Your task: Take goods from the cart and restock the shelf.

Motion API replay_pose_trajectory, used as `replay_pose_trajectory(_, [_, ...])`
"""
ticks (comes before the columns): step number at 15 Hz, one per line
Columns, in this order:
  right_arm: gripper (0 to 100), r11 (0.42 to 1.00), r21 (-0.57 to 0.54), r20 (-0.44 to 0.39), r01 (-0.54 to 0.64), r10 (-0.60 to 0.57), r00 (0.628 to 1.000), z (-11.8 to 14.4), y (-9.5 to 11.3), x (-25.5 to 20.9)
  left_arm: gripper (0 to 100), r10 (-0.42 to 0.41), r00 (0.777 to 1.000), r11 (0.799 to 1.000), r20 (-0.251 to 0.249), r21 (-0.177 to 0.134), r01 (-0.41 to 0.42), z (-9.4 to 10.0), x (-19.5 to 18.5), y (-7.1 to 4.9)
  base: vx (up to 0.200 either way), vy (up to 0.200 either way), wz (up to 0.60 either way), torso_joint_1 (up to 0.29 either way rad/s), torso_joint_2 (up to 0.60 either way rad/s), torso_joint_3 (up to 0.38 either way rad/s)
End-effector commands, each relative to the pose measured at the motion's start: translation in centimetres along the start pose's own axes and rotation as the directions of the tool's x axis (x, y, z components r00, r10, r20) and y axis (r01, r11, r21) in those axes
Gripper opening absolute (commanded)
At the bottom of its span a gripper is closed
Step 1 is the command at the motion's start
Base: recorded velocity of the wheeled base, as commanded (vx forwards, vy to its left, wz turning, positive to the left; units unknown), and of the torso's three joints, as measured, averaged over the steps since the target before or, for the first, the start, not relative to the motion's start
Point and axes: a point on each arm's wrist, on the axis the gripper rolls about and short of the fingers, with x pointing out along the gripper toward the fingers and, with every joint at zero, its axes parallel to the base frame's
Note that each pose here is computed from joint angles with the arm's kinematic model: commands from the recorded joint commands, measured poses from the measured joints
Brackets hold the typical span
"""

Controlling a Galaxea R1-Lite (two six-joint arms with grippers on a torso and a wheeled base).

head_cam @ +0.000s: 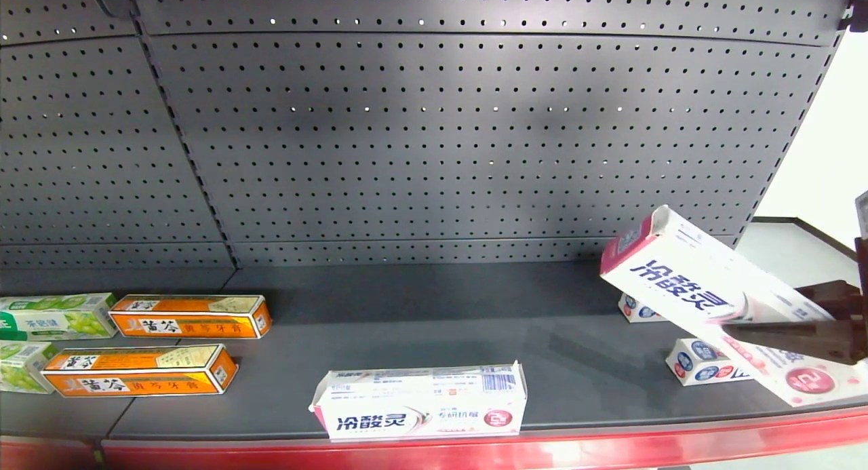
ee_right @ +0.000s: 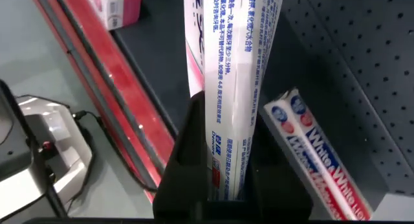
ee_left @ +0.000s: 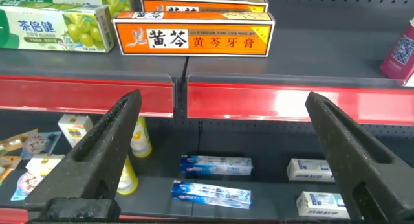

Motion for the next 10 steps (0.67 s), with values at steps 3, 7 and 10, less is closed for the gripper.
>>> replay_pose_trajectory(3, [0, 0.999, -0.042, -0.028, -0.023, 0.022, 0.999, 1.0, -2.1, 3.0, 100, 0.000, 1.000, 1.000, 0.001, 0.000, 0.000, 0.0, 0.0, 0.0, 0.000, 0.000, 0.00, 0.000, 0.00, 0.000])
replay_pose_trajectory(7, [0, 0.992, -0.113, -0.056, -0.049, 0.043, 0.997, 1.4, -3.8, 5.8, 100, 0.002, 1.000, 1.000, 0.001, 0.000, -0.002, 0.0, 0.0, 0.0, 0.000, 0.000, 0.00, 0.000, 0.00, 0.000])
replay_pose_trajectory(10, [0, 0.991, -0.110, -0.077, -0.082, 0.074, 0.994, 1.6, -4.5, 8.0, 100, 0.000, 1.000, 1.000, 0.001, 0.000, 0.000, 0.0, 0.0, 0.0, 0.000, 0.000, 0.00, 0.000, 0.00, 0.000])
